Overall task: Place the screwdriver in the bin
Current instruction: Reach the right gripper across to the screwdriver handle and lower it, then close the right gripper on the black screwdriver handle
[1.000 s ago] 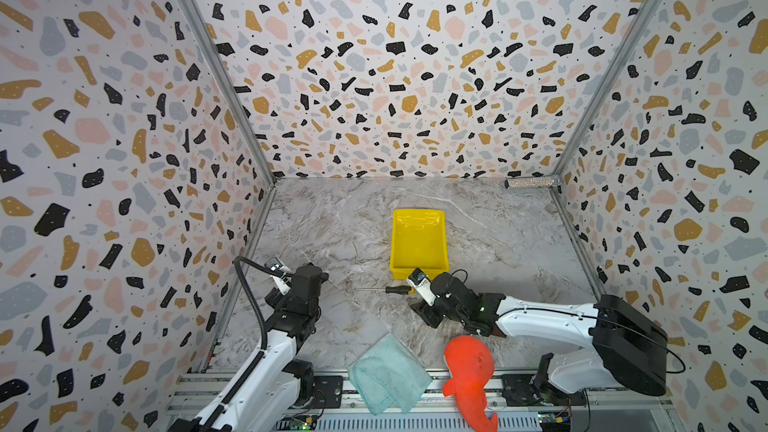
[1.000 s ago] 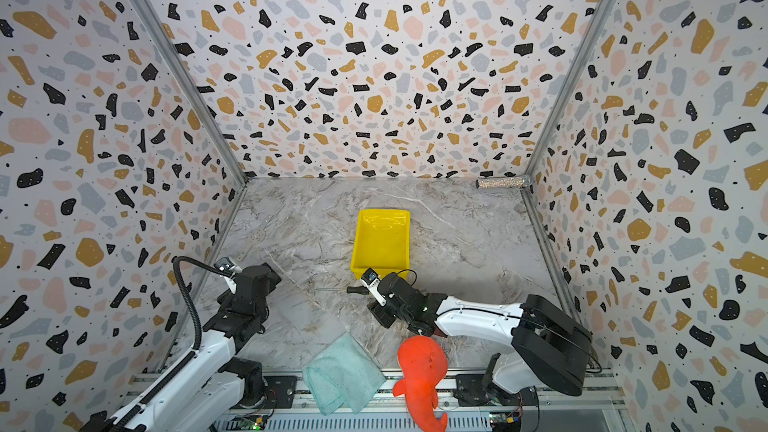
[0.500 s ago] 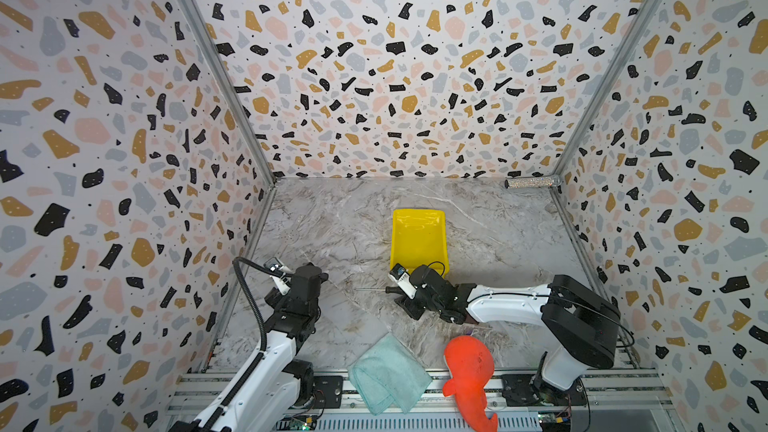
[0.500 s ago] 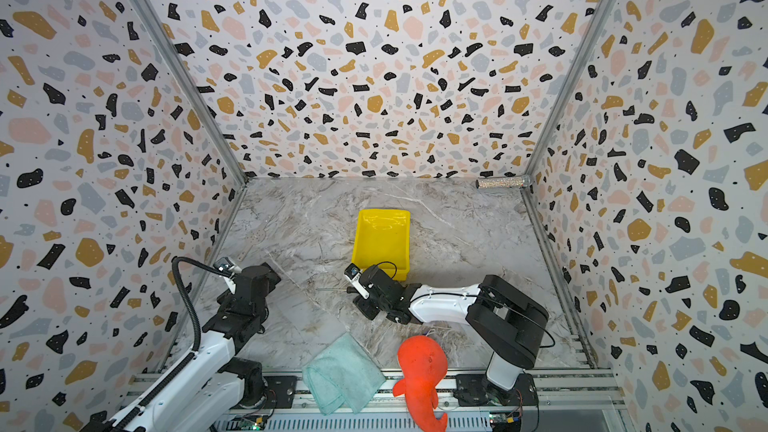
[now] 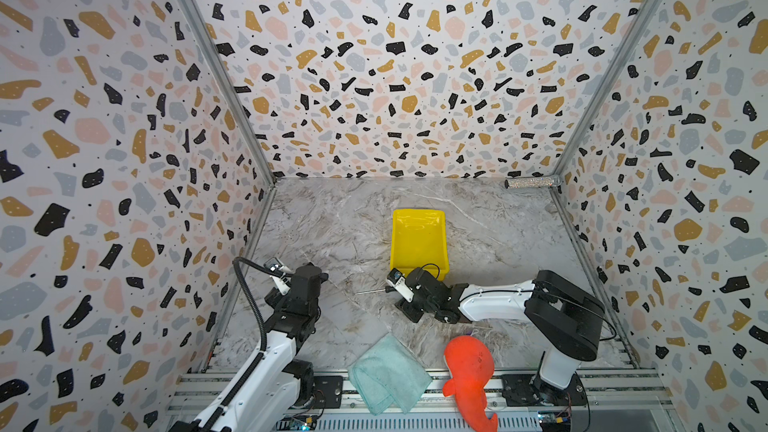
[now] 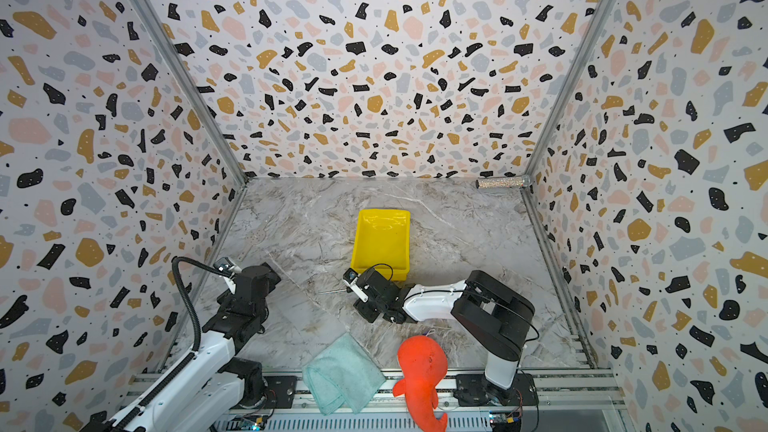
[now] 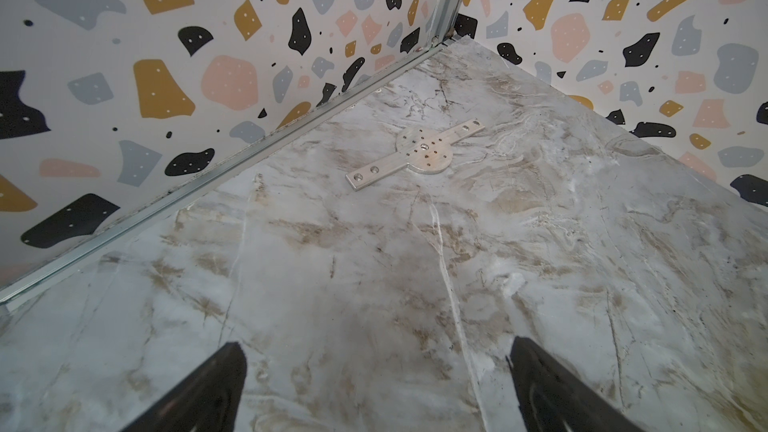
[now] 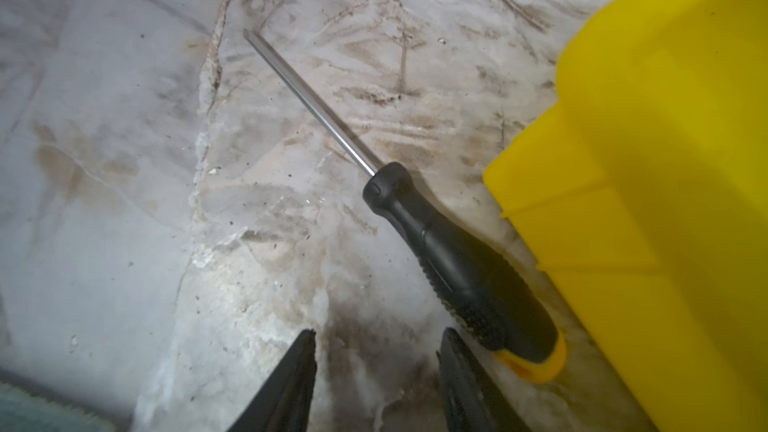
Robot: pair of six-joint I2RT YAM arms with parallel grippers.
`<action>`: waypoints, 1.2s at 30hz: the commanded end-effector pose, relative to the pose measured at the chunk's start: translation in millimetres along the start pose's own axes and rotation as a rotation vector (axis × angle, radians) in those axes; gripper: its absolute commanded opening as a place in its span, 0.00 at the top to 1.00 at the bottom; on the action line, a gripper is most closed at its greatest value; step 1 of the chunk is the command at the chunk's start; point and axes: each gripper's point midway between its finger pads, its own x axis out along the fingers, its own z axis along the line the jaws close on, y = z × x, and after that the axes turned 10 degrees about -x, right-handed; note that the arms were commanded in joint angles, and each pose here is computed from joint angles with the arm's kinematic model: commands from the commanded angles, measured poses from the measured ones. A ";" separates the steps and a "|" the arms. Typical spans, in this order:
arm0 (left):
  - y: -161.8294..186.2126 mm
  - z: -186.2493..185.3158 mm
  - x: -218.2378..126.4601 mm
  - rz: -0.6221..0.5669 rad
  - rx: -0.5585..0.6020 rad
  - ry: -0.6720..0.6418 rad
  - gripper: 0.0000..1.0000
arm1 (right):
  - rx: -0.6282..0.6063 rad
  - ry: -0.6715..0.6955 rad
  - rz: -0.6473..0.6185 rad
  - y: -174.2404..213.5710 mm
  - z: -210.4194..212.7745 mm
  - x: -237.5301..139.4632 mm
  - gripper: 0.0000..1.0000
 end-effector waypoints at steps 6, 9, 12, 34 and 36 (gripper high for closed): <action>-8.9 -3.8 -0.5 -0.026 -0.030 0.006 0.00 | -0.058 0.050 -0.113 -41.5 0.8 -27.2 0.47; -8.8 -3.6 -0.5 -0.025 -0.029 0.005 0.00 | -0.084 0.106 -0.142 -50.9 -9.6 -29.1 0.46; -8.7 -3.1 -0.6 -0.026 -0.030 0.005 0.00 | -0.103 0.120 -0.129 -52.9 -17.8 -21.2 0.46; -10.1 -2.2 -1.6 -0.032 -0.034 0.004 0.00 | -0.153 0.026 0.001 -20.1 3.8 8.2 0.47; -9.7 -2.0 -1.5 -0.032 -0.033 0.004 0.00 | -0.157 0.032 -0.003 -21.1 6.5 6.3 0.48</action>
